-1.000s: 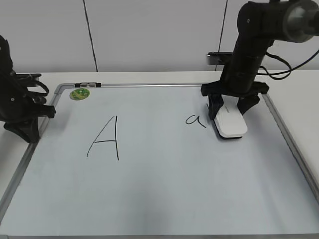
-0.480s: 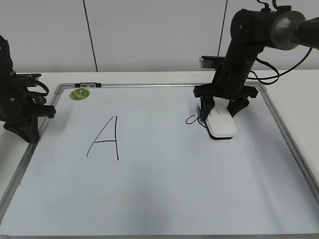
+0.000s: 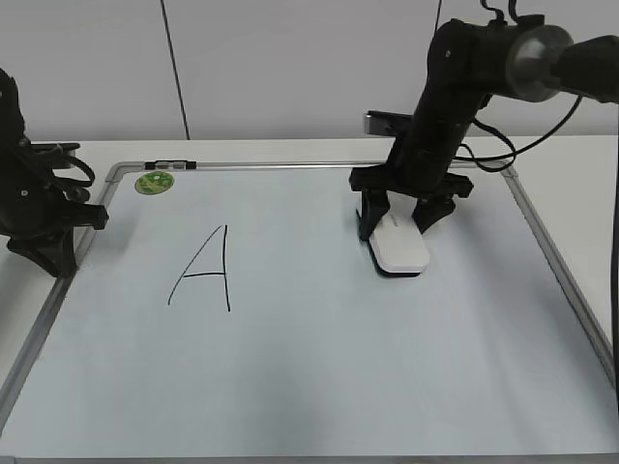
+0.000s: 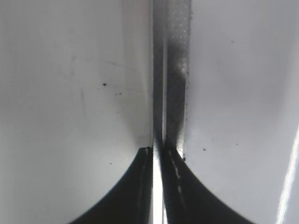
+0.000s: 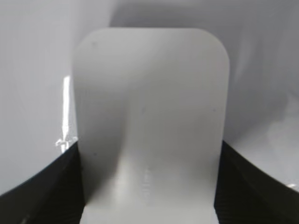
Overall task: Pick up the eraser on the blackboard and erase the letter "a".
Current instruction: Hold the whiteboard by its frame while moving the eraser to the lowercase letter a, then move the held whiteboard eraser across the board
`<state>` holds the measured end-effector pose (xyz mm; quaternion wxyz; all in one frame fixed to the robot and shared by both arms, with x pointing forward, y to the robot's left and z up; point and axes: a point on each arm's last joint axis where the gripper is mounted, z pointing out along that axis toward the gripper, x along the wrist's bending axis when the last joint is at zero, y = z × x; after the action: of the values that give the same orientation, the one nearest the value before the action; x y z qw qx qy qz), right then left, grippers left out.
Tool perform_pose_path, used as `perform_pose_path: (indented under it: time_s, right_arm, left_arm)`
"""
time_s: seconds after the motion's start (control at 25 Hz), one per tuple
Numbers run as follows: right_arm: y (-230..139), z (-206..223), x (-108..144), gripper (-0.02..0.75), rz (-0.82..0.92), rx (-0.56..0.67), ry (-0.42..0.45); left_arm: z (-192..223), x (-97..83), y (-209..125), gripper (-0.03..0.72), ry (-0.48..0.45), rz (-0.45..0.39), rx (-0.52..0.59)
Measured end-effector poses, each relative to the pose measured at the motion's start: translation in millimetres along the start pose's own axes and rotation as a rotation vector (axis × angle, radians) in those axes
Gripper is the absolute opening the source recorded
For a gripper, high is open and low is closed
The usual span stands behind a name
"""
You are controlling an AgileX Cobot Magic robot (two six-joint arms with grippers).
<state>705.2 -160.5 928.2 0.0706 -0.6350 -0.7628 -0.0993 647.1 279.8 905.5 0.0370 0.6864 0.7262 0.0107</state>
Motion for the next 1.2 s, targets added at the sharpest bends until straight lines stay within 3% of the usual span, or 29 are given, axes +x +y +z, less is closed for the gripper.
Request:
perform_pose_path:
  time_s: [0.04, 0.52, 0.76, 0.96, 1.04, 1.2]
  right_arm:
    - [-2.1, 6.2, 18.0, 0.531, -0.031, 0.012, 0.017]
    - [-13.3, 24.6, 93.4, 0.531, -0.163, 0.036, 0.084]
    - [-1.4, 3.9, 95.7, 0.531, -0.199, -0.046, 0.051]
    - [9.2, -49.0, 82.9, 0.531, -0.195, -0.209, -0.161]
    - [10.4, -58.2, 74.8, 0.531, -0.177, -0.231, -0.212]
    - [12.3, -68.4, 55.0, 0.531, -0.128, -0.243, -0.237]
  left_arm:
    - [0.0, 0.0, 0.0, 0.04, 0.0, 0.0, 0.0]
    - [0.0, 0.0, 0.2, 0.04, 0.0, 0.0, -0.002]
    - [0.0, 0.0, 0.2, 0.041, 0.0, 0.0, -0.002]
    - [0.7, 0.0, 0.1, 0.04, 0.0, 0.0, 0.0]
    - [0.7, 0.0, 0.1, 0.04, 0.0, 0.0, 0.0]
    - [0.7, 0.0, 0.1, 0.04, 0.0, 0.0, 0.0]
